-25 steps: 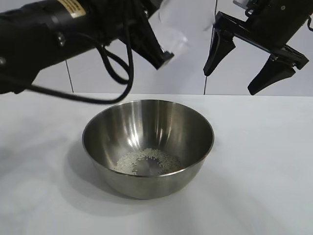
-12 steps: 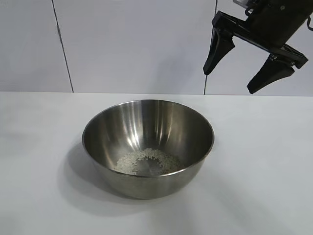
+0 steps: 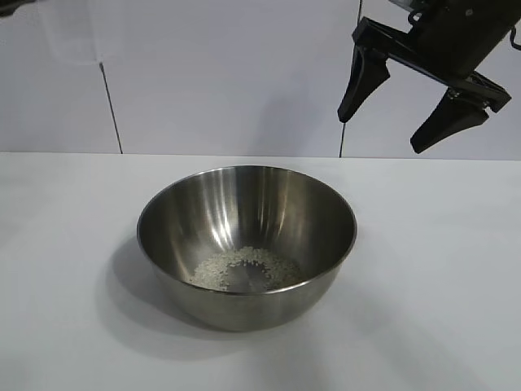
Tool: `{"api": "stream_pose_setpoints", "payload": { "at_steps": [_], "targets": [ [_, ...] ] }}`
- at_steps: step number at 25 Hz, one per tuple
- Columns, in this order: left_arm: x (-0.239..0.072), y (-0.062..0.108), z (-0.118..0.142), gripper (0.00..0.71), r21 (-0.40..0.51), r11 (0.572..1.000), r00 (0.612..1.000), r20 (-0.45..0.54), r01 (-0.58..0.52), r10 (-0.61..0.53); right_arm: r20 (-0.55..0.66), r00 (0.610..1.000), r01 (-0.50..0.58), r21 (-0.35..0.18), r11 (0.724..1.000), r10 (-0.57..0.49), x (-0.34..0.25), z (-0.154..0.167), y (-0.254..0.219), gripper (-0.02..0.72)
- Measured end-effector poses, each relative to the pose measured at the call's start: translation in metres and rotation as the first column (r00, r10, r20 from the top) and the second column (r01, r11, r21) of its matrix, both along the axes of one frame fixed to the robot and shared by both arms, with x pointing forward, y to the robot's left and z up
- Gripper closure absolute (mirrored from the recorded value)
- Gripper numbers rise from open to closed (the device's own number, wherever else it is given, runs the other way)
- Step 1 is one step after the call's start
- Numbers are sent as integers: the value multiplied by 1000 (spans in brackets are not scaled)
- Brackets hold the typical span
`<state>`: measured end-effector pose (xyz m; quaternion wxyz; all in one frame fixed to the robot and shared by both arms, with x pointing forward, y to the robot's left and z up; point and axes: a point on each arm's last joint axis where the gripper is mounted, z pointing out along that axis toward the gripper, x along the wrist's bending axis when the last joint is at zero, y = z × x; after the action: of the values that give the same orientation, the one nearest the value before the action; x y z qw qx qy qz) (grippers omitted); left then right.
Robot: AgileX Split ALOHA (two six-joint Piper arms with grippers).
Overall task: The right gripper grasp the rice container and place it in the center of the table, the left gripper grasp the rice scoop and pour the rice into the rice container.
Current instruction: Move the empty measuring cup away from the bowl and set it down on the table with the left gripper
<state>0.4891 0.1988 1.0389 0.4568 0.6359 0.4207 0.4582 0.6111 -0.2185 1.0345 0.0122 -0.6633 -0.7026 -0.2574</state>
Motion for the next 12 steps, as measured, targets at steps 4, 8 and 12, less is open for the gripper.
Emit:
{"api": "stream_pose_setpoints", "payload": {
  "at_steps": [4,8,12],
  "targets": [
    [-16,13,-27,707,-67,998,1000,13,-6,7,3,1000,1,0,1000,-1,0,0,0,63],
    [-21,34,-48,707,-111,992,998,-10,-65,64,8,1000,4,0,1000,-4,1,0,0,63],
    [-13,31,-68,707,-68,998,999,-54,-12,8,17,1000,7,0,1000,-7,2,1,0,63]
  ]
}}
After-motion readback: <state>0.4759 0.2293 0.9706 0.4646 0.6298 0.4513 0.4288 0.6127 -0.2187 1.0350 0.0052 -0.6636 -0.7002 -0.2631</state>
